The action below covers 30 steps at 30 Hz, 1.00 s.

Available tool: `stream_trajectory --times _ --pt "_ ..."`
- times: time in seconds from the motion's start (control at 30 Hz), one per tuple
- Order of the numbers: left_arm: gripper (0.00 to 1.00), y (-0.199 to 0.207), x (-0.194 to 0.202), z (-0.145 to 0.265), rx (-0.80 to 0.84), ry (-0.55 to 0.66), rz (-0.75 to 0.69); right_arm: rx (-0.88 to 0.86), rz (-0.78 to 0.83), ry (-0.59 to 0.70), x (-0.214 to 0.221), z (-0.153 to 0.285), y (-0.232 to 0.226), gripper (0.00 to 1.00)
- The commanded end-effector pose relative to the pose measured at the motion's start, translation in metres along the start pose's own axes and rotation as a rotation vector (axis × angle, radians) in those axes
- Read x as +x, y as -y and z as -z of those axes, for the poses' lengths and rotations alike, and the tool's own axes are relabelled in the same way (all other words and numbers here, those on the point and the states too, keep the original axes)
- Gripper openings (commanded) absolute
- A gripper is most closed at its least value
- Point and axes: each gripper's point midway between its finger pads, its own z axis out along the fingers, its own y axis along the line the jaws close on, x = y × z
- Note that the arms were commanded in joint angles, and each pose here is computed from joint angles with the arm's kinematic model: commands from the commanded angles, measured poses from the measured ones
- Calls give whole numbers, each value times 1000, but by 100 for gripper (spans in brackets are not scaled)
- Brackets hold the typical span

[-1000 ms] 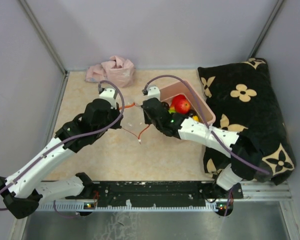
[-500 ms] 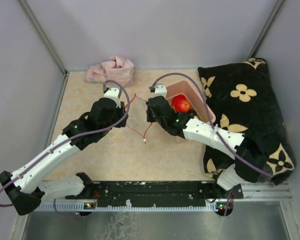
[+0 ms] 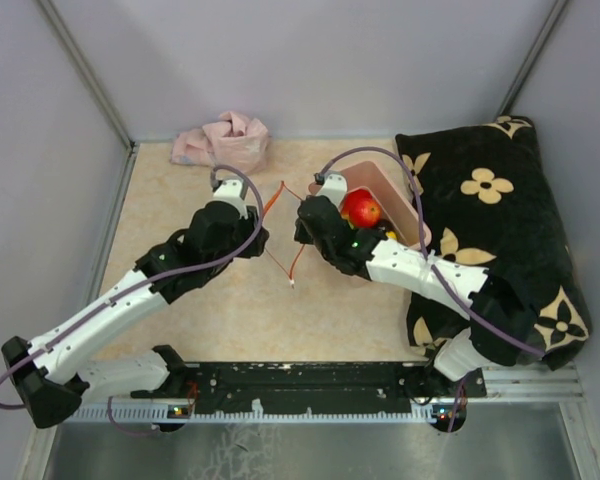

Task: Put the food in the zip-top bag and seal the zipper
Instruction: Open the zipper of the food storage bag at the center of the board.

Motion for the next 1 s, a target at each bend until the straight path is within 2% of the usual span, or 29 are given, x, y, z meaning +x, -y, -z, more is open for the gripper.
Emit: stream_trajectory --times 0.0,0.33,0.4,0.5,0.63,0.8,0.97 --pt "42 -2 7 -10 -38 12 13 -33 -127 138 -40 11 -24 0" --pt "43 -2 20 -20 -92 8 -10 -26 -166 127 -30 9 -30 0" --pt "35 -10 20 -17 -123 16 -21 -16 -160 125 -28 11 -26 0" --pt "16 -20 11 -9 -160 50 -44 -1 -136 127 -27 12 -18 0" --pt "0 -33 -3 1 -219 88 -96 19 -99 80 -17 8 0 0" --pt "0 -41 -20 9 -277 88 -186 45 -49 3 0 -1 20 0" --pt "0 -34 -30 9 -245 81 -284 30 6 -42 10 -5 22 0"
